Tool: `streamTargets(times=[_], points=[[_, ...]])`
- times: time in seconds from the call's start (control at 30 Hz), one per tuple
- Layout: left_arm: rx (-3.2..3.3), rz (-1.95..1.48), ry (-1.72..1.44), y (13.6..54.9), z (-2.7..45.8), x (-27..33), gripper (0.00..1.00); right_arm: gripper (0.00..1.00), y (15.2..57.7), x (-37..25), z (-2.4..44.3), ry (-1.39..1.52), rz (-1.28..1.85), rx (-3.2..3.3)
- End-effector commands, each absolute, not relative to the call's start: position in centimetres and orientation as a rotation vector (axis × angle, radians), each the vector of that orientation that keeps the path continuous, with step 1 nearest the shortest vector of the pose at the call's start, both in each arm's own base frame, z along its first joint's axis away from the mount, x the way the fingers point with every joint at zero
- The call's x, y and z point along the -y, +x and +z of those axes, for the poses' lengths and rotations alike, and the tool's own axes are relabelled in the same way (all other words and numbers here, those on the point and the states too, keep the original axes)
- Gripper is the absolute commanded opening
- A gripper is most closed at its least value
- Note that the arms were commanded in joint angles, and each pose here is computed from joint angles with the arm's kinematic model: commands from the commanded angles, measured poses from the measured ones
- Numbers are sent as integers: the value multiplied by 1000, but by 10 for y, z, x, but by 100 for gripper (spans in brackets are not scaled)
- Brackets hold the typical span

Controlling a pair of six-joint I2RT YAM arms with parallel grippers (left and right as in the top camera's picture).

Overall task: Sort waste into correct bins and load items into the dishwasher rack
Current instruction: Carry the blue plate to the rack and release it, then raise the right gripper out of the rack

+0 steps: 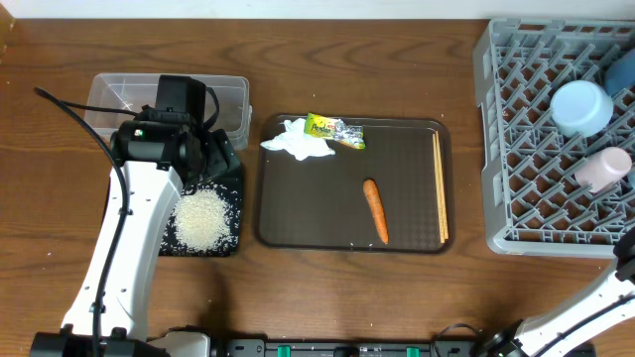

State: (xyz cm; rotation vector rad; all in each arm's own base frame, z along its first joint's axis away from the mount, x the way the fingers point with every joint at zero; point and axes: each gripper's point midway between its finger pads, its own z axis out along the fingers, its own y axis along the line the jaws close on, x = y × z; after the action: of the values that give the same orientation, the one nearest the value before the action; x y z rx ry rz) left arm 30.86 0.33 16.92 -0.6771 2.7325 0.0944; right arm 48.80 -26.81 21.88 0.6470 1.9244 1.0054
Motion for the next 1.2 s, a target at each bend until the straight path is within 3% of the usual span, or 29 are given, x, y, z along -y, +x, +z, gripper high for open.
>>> streamTargets(times=[0.0,0.07,0.2,0.3,0.57,0.67,0.83,0.9,1.17], points=[[-2713,97,-694,310,174,-6,99,16,460,317,143,996,589,-2110],[-2713,97,-694,310,174,-6,99,19,450,322,149,1034,508,-2130],[-2713,97,-694,310,174,-6,99,42,440,326,169,1056,435,-2120],[-2713,97,-694,310,174,-6,99,49,434,322,192,1070,432,-2091],[-2713,97,-694,310,174,-6,99,54,404,305,270,1126,349,-1987],[-2713,97,-694,310,174,-6,99,61,390,288,309,1087,331,-1946],[-2713,97,-694,310,174,-6,99,84,368,248,360,1004,318,-1911],[-2713,97,-694,310,174,-6,99,99,364,224,374,960,344,-1922],[-2713,97,-694,310,174,-6,99,99,372,108,365,786,556,-2132]])
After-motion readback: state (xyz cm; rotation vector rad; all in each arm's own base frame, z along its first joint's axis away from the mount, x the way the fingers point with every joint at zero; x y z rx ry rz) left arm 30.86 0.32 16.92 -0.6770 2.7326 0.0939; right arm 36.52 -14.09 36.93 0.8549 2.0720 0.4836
